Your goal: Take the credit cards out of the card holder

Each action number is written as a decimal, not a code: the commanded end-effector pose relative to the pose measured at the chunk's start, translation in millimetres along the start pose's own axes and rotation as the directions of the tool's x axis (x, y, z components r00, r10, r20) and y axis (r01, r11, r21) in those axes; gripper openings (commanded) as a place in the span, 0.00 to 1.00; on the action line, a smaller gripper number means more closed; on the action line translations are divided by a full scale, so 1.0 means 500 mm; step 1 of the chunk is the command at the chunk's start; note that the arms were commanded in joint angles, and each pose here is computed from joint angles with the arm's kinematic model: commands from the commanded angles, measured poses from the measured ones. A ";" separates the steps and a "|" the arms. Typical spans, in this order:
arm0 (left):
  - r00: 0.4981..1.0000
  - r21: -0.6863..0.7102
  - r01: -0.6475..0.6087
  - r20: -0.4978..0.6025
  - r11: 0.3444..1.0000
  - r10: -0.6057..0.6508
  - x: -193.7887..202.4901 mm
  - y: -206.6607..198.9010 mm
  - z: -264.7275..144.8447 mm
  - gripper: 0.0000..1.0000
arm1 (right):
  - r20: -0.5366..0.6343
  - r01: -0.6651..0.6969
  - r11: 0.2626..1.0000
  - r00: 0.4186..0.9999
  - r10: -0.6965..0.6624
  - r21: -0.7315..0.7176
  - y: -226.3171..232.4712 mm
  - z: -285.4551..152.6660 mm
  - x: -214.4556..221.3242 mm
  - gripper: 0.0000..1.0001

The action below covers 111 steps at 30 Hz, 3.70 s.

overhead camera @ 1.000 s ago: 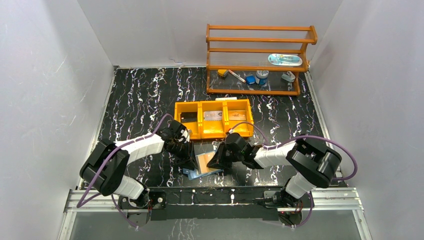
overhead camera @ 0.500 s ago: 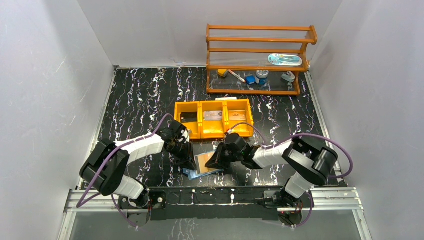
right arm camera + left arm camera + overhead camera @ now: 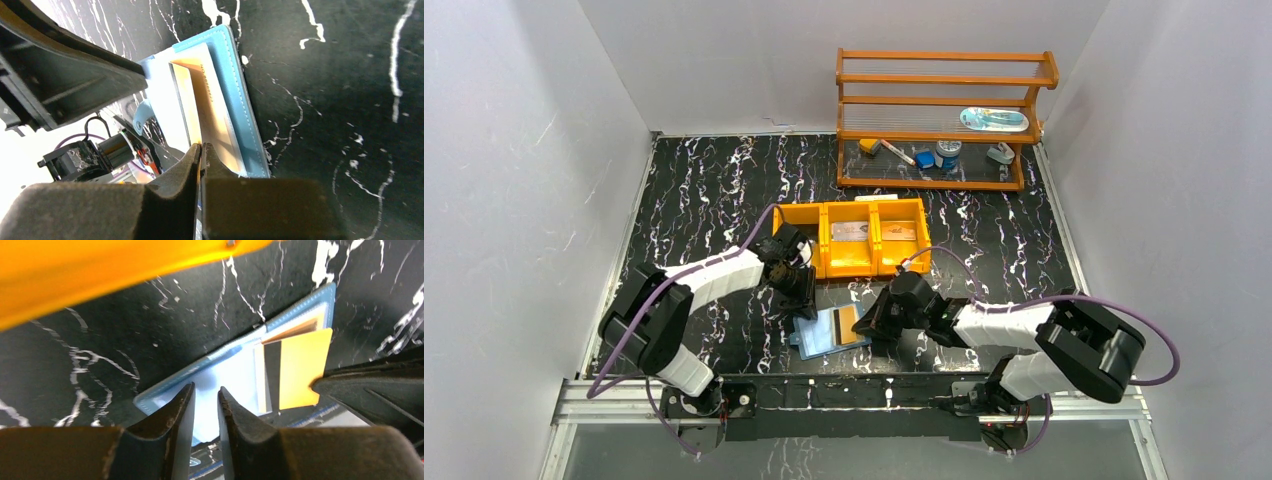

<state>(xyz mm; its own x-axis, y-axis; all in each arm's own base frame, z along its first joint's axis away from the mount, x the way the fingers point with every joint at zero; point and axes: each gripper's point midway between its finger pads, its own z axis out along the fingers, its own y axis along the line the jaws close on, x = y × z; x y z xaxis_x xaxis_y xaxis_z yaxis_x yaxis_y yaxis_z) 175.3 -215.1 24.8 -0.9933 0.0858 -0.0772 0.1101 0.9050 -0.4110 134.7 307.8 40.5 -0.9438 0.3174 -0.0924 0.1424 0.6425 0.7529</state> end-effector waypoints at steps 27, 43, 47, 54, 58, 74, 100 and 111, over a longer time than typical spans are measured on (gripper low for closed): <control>0.990 -0.259 0.004 -0.135 0.966 -0.041 0.140 0.122 0.062 0.26 | 0.012 0.014 0.998 1.000 -0.014 -0.056 0.022 0.005 -0.008 0.18; 0.992 -0.231 0.003 -0.118 0.973 -0.031 0.129 0.104 0.052 0.23 | -0.018 -0.010 0.987 1.000 0.007 -0.161 0.048 0.042 -0.009 0.24; 0.994 -0.234 0.004 -0.104 0.972 -0.029 0.124 0.102 0.047 0.23 | 0.006 -0.016 0.991 1.000 0.017 -0.132 0.032 0.035 -0.014 0.15; 1.000 -0.211 0.006 -0.023 0.978 -0.011 0.093 0.079 0.017 0.23 | 0.069 0.034 0.995 0.997 -0.028 -0.092 0.025 0.005 -0.030 0.00; 1.000 -0.194 -0.006 0.005 0.981 0.008 0.075 0.063 0.003 0.24 | 0.089 0.043 0.995 0.995 -0.035 -0.091 0.031 -0.006 -0.037 0.00; 0.971 -0.160 -0.066 0.217 0.985 0.100 -0.005 0.009 -0.100 0.48 | 0.238 0.206 0.962 0.958 -0.161 -0.177 0.093 -0.065 -0.078 0.00; 0.868 -0.279 0.070 0.490 0.958 0.079 -0.102 0.109 -0.291 0.98 | 0.394 0.547 0.681 0.558 -0.731 0.487 0.119 -0.248 -0.345 0.00; 0.783 -0.336 0.080 0.604 0.939 0.149 -0.110 0.150 -0.307 0.98 | 0.075 0.824 0.239 0.234 -0.969 0.513 0.149 -0.213 -0.410 0.00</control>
<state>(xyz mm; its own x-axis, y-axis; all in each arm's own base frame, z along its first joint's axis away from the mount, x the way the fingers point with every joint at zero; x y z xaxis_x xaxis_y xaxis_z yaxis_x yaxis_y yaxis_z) 231.3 -100.0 144.7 -0.7726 -0.0701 -0.6310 0.0186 0.9910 -0.1329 293.6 205.9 167.7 -0.4879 -0.2789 -0.8271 -0.4246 0.9037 -0.0542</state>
